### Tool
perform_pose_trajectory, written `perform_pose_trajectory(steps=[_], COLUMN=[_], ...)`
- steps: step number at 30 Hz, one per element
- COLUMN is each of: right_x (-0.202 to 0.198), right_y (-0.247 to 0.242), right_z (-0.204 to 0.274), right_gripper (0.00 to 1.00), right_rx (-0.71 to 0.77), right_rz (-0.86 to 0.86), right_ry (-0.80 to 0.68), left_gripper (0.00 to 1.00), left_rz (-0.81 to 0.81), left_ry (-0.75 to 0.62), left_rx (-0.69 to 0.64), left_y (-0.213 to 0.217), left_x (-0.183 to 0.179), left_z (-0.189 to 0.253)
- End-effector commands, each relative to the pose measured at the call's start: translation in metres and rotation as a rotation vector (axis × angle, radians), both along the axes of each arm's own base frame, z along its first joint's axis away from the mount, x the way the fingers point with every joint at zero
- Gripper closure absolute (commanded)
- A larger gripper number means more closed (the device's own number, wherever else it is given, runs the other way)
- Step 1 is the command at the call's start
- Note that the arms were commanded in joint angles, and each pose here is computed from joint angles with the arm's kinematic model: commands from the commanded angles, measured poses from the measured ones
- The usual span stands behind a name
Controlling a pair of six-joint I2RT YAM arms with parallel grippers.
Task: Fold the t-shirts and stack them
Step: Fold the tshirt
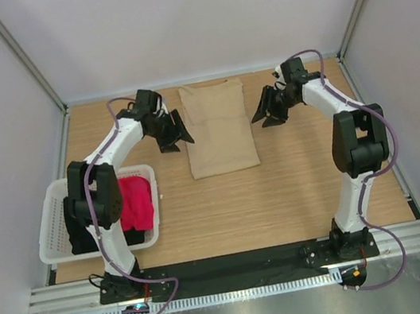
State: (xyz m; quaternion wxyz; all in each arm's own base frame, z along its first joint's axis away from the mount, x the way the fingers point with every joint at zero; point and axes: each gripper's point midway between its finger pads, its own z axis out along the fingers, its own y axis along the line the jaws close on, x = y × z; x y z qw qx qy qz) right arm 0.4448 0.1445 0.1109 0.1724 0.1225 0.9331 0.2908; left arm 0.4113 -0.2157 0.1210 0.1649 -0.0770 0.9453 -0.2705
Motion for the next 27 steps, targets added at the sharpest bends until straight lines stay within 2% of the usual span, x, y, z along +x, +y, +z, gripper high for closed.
perform_pose_trajectory(steps=[1, 5, 10, 15, 19, 23, 27], right_x=[-0.043, -0.078, -0.107, -0.111, -0.113, -0.111, -0.109], right_y=[0.005, 0.005, 0.008, 0.009, 0.004, -0.002, -0.001], right_z=[-0.014, -0.031, -0.052, -0.069, -0.08, -0.081, -0.088], right_gripper=[0.49, 0.47, 0.43, 0.42, 0.43, 0.44, 0.47], right_rx=[0.057, 0.07, 0.112, 0.131, 0.127, 0.134, 0.157], right_rz=[0.036, 0.056, 0.049, -0.02, -0.17, -0.31, -0.366], right_ry=[0.069, 0.109, 0.162, 0.198, 0.247, 0.221, 0.231], left_gripper=[0.38, 0.36, 0.3, 0.29, 0.3, 0.33, 0.34], left_rz=[-0.05, -0.049, -0.003, 0.09, 0.205, 0.315, 0.392], left_ry=[0.067, 0.157, 0.168, 0.238, 0.293, 0.321, 0.326], left_rx=[0.06, 0.079, 0.116, 0.085, 0.062, 0.003, -0.033], left_y=[0.0, 0.0, 0.006, 0.003, 0.003, -0.002, -0.003], left_x=[-0.038, -0.074, -0.088, -0.092, -0.096, -0.095, -0.092], left_z=[-0.02, -0.047, -0.056, -0.062, -0.076, -0.082, -0.084])
